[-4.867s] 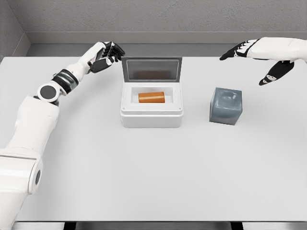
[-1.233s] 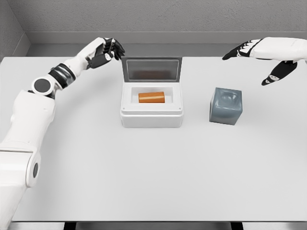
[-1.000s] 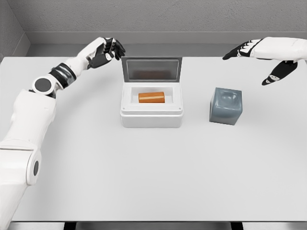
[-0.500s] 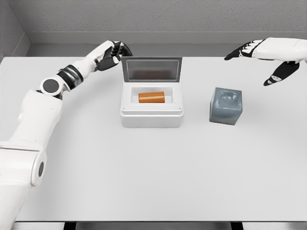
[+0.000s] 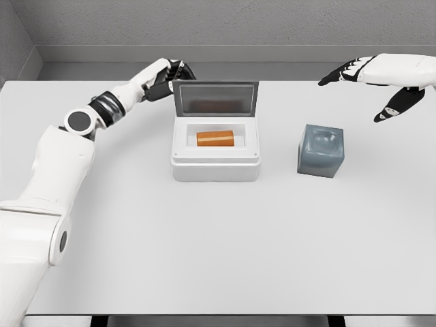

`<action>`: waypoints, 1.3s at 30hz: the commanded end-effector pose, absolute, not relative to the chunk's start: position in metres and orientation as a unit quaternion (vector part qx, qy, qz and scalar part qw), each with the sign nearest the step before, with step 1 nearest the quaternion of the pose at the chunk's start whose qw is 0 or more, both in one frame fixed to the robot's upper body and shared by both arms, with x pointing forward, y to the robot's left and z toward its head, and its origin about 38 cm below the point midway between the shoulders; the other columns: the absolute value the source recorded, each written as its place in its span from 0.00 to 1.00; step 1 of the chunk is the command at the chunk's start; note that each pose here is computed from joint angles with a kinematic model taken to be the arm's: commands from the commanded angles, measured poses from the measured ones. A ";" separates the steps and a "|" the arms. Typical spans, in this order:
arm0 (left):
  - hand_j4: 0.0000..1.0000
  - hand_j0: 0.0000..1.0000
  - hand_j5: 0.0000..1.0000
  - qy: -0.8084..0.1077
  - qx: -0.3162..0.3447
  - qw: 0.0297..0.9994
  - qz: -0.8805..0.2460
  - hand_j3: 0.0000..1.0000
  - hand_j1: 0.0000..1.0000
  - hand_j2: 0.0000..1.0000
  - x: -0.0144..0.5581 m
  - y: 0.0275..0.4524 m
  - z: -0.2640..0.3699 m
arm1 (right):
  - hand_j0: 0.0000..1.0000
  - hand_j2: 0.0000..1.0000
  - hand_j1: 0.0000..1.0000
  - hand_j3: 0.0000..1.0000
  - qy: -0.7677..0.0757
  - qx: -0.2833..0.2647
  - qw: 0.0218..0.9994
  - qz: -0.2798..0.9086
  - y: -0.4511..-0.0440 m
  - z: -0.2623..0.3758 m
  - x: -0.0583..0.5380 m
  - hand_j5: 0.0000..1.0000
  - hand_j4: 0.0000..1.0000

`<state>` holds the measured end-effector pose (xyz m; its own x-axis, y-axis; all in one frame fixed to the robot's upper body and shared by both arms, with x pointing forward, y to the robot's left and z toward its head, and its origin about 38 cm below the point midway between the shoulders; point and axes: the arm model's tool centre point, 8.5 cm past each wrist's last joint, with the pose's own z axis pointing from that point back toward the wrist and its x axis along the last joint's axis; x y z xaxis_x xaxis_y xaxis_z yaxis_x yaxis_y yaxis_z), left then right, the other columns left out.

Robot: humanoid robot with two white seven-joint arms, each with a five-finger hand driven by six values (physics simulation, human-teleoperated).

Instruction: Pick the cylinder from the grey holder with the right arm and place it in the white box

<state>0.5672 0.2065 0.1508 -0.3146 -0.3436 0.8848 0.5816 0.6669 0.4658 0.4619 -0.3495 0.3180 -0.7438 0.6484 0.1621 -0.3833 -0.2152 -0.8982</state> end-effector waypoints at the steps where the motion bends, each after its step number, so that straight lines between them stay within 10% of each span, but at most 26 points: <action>1: 0.35 0.35 0.35 -0.713 -0.083 0.574 -0.394 0.35 0.35 0.35 0.569 0.207 0.157 | 1.00 1.00 1.00 1.00 -0.532 -0.125 0.337 0.767 -0.350 0.319 0.462 1.00 1.00; 39: 0.32 0.32 0.32 -0.714 -0.077 0.560 -0.413 0.32 0.32 0.32 0.568 0.211 0.163 | 1.00 1.00 1.00 1.00 -0.532 -0.125 0.337 0.767 -0.350 0.319 0.462 1.00 1.00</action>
